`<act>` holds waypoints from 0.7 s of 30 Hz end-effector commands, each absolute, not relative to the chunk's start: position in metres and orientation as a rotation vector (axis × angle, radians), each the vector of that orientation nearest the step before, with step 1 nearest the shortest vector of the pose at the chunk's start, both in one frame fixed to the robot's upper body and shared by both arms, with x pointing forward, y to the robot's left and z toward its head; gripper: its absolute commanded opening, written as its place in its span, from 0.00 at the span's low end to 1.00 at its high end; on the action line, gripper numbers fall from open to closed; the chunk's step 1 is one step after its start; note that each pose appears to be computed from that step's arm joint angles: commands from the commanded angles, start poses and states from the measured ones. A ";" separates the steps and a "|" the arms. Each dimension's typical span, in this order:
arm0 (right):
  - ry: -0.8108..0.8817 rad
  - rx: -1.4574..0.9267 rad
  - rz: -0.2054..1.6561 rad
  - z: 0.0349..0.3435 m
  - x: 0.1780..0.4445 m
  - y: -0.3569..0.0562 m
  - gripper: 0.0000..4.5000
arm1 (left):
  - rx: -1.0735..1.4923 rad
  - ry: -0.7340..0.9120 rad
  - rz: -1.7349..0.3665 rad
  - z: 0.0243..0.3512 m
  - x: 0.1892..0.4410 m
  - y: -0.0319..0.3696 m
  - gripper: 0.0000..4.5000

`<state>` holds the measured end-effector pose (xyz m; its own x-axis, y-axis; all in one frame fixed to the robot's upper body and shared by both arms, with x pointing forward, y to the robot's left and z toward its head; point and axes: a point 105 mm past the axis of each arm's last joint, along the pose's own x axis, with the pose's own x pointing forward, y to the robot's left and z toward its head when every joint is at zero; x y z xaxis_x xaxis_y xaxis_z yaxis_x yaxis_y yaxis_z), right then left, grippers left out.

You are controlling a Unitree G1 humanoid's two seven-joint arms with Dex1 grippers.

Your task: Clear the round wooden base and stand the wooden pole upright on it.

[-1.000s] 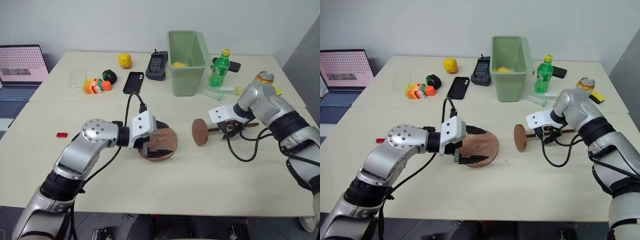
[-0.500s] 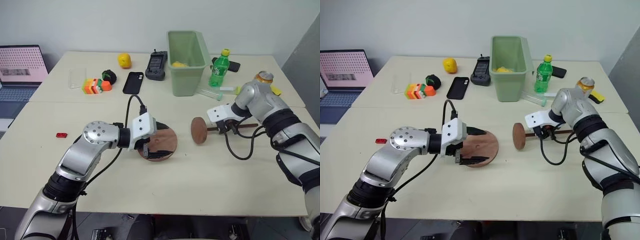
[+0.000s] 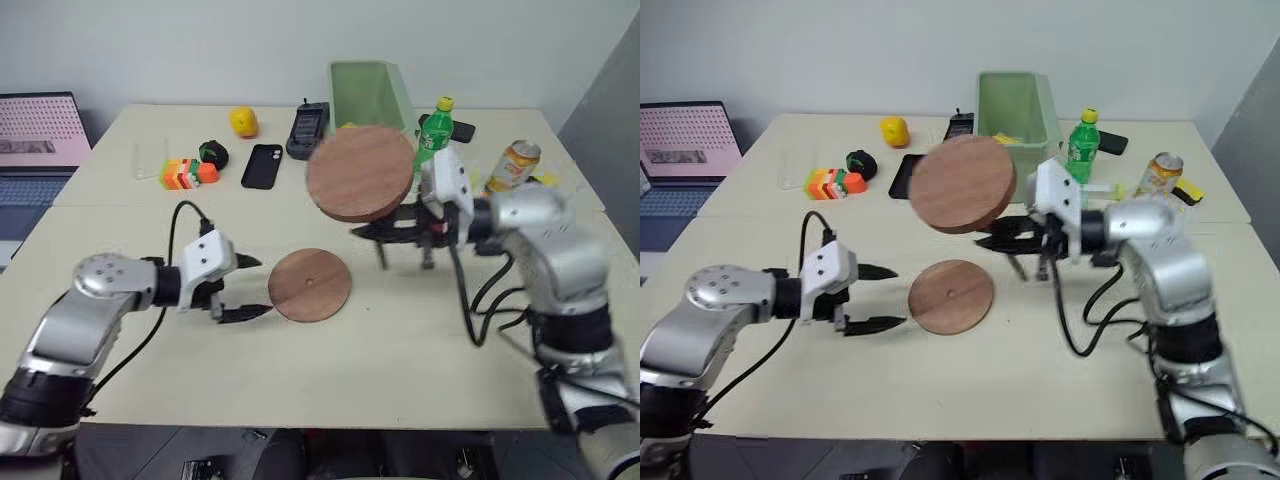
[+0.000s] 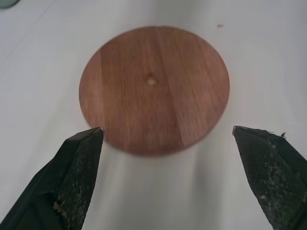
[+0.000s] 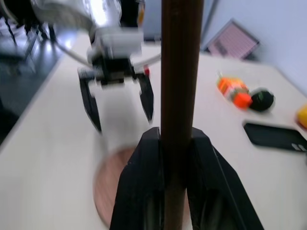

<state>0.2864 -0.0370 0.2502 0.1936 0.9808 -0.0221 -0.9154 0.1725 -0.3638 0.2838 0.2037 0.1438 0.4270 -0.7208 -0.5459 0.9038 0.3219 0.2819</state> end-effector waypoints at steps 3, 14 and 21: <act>-0.293 -0.144 1.271 0.253 0.290 -0.014 0.05 | 0.695 0.341 -1.065 0.150 0.285 0.216 1.00; -0.243 -0.141 1.242 0.231 0.313 0.019 0.05 | 0.712 0.310 -1.086 0.152 0.289 0.202 1.00; -0.268 -0.126 1.212 0.231 0.319 0.024 0.05 | 0.706 0.295 -1.088 0.155 0.291 0.196 1.00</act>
<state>0.3215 0.0204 0.2130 0.3357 0.9384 0.0815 -0.9203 0.3452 -0.1838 0.2899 0.2014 0.1464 0.4424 -0.6982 -0.5628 0.8935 0.2894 0.3434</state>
